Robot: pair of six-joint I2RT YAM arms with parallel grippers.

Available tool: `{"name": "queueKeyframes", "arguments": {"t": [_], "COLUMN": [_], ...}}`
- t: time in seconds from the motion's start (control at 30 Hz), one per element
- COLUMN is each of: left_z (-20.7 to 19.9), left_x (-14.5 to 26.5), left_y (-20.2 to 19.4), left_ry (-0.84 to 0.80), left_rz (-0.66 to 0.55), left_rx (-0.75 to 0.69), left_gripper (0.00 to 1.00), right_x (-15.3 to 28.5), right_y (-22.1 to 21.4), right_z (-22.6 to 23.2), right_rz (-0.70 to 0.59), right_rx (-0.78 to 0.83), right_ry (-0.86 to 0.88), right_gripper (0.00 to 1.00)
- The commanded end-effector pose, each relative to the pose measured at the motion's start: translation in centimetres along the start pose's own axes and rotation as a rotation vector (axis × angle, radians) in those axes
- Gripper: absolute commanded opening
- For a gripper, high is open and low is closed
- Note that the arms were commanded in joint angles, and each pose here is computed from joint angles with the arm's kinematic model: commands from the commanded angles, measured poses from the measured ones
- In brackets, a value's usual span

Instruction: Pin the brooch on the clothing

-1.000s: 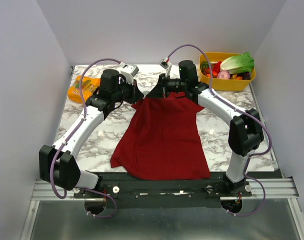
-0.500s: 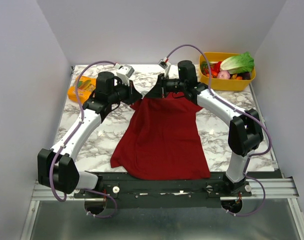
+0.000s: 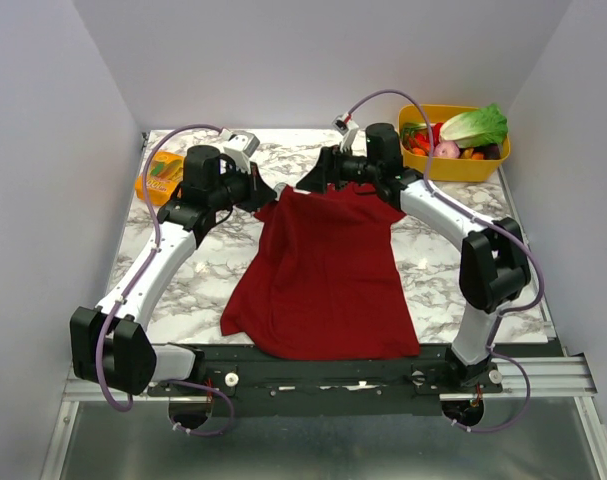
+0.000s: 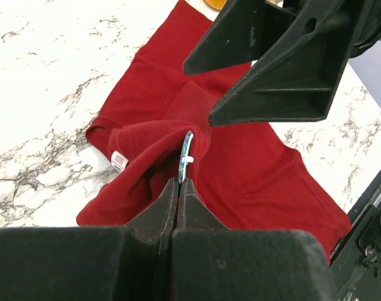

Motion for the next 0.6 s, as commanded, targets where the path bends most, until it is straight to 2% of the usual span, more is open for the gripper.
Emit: {"name": "queueKeyframes", "arguments": {"t": [0.0, 0.23, 0.37, 0.57], "left_z": [0.0, 0.0, 0.4, 2.4], "left_x": [0.3, 0.2, 0.3, 0.3], "left_y": [0.6, 0.8, 0.9, 2.2], "left_ry": [0.004, 0.007, 0.031, 0.176], "left_rz": [-0.013, -0.012, -0.013, -0.016], "left_rx": [-0.009, -0.011, -0.013, 0.004], "left_gripper": [0.00, 0.00, 0.00, 0.00], "right_x": [1.6, 2.7, 3.0, 4.7], "right_y": [2.0, 2.2, 1.7, 0.0], "right_z": [1.1, 1.5, 1.6, 1.4], "right_rz": [-0.091, -0.113, -0.108, -0.106], "right_rx": [0.078, 0.095, 0.092, 0.072], "right_ry": [-0.060, -0.078, -0.082, -0.149], "right_gripper": [0.91, 0.99, 1.00, 1.00]}}
Point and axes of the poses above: each gripper's point midway between its finger pads, its own x axis back along the fingers, its own z axis along the line the jaws close on, y = z × x, the point moved 5 cm from there along x, back along the fingers, and after that the axes turned 2 degrees about x, right-handed, at the moved point
